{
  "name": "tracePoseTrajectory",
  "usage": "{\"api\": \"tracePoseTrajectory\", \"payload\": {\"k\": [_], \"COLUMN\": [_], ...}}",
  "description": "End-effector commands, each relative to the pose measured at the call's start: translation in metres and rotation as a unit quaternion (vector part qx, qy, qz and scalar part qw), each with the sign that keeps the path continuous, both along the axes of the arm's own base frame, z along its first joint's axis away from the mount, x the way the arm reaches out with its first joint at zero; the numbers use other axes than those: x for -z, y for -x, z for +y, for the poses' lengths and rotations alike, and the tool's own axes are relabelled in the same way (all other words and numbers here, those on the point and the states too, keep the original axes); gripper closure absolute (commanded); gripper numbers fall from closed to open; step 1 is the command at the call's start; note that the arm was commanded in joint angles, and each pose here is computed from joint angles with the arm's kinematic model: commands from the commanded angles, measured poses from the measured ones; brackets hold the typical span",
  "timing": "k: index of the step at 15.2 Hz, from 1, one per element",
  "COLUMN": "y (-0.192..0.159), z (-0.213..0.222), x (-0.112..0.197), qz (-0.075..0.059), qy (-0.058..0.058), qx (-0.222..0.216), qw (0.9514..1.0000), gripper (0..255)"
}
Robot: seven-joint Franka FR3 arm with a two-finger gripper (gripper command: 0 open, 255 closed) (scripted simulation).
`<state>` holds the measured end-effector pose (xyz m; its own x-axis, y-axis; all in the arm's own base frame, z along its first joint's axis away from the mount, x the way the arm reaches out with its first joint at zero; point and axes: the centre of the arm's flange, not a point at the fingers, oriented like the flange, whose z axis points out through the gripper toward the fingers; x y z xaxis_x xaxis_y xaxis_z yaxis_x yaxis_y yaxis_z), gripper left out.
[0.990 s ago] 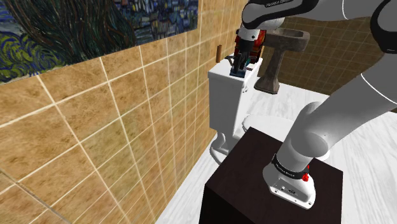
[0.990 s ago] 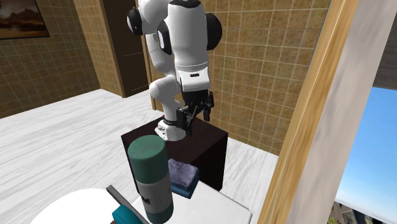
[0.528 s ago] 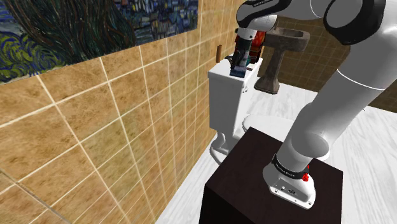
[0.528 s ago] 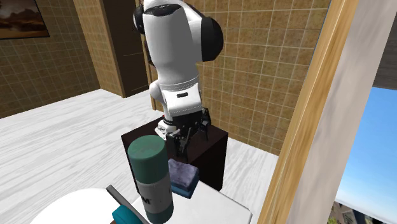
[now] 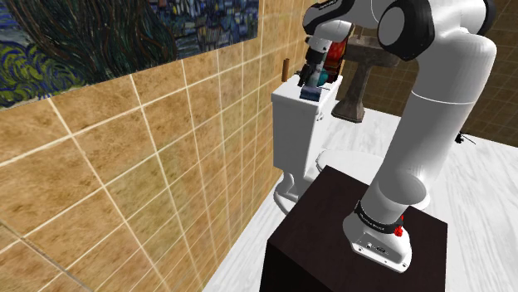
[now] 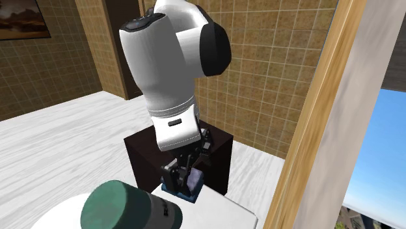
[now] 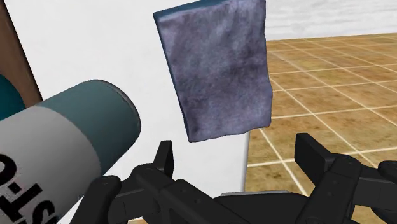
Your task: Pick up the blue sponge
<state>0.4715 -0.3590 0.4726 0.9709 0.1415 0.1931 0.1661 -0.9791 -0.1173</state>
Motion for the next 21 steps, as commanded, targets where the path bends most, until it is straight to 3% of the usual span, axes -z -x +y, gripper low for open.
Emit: {"api": "tracePoseTrajectory", "payload": {"k": [1, 6, 7, 16, 21], "y": [0.0, 0.0, 0.001, 0.0, 0.0], "z": [0.0, 0.0, 0.0, 0.0, 0.0], "x": [0.01, 0.029, 0.029, 0.029, 0.003], "qz": [-0.001, -0.001, -0.001, -0.001, -0.001], "qy": [0.0, 0.0, 0.0, 0.0, 0.0], "qx": [0.0, 0.0, 0.0, 0.0, 0.0], "qw": [1.0, 1.0, 1.0, 1.0, 1.0], "gripper": [0, 0, 255, 255, 255]}}
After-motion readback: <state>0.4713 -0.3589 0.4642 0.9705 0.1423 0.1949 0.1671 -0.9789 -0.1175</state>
